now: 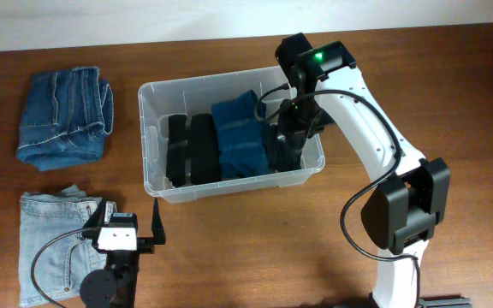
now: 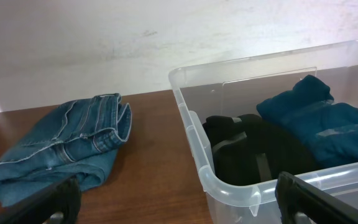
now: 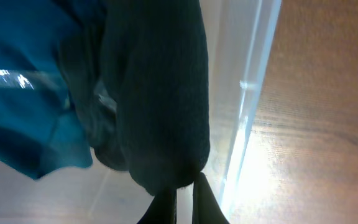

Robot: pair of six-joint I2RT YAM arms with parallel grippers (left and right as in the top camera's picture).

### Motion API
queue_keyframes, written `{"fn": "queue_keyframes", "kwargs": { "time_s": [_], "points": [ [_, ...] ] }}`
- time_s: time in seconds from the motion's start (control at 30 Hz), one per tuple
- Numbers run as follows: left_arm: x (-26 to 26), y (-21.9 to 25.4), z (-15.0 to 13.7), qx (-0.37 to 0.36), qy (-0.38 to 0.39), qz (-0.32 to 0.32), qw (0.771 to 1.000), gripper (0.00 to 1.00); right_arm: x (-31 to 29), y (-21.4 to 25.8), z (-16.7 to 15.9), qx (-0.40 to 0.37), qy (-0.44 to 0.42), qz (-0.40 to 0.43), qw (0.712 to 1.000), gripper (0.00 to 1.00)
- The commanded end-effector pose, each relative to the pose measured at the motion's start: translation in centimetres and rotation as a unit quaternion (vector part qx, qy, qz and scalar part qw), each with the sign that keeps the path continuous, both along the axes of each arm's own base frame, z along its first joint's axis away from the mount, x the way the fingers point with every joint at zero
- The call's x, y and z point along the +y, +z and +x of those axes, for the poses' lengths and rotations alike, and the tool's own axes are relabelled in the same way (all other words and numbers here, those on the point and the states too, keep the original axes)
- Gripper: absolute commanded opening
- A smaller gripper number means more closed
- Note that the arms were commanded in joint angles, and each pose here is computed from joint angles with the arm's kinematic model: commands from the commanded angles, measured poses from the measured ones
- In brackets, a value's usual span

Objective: Pack container
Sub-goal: 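Open the right gripper and press the black garment into place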

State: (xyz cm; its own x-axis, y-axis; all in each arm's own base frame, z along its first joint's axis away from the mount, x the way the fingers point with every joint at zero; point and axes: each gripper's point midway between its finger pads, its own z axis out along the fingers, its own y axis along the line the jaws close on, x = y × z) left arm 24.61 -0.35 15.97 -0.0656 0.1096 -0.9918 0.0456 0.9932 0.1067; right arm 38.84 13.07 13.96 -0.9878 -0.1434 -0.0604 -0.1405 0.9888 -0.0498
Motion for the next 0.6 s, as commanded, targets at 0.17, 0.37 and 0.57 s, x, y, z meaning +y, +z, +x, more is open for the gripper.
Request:
{"fn": "queue_keyframes", "kwargs": {
  "time_s": [0.17, 0.37, 0.57],
  "points": [
    [-0.2, -0.1, 0.0, 0.0, -0.005, 0.004, 1.0, 0.99, 1.9, -2.5, 2.1, -0.009, -0.001, 0.036, 0.999, 0.04],
    [-0.1, -0.1, 0.0, 0.0, -0.005, 0.004, 1.0, 0.99, 2.5, -3.8, 3.6, -0.024, 0.0, 0.042, 0.999, 0.04],
    [-0.2, -0.1, 0.0, 0.0, -0.005, 0.004, 1.0, 0.99, 3.5, -4.0, 5.1, -0.05, 0.003, 0.063, 0.997, 0.05]
  ]
}}
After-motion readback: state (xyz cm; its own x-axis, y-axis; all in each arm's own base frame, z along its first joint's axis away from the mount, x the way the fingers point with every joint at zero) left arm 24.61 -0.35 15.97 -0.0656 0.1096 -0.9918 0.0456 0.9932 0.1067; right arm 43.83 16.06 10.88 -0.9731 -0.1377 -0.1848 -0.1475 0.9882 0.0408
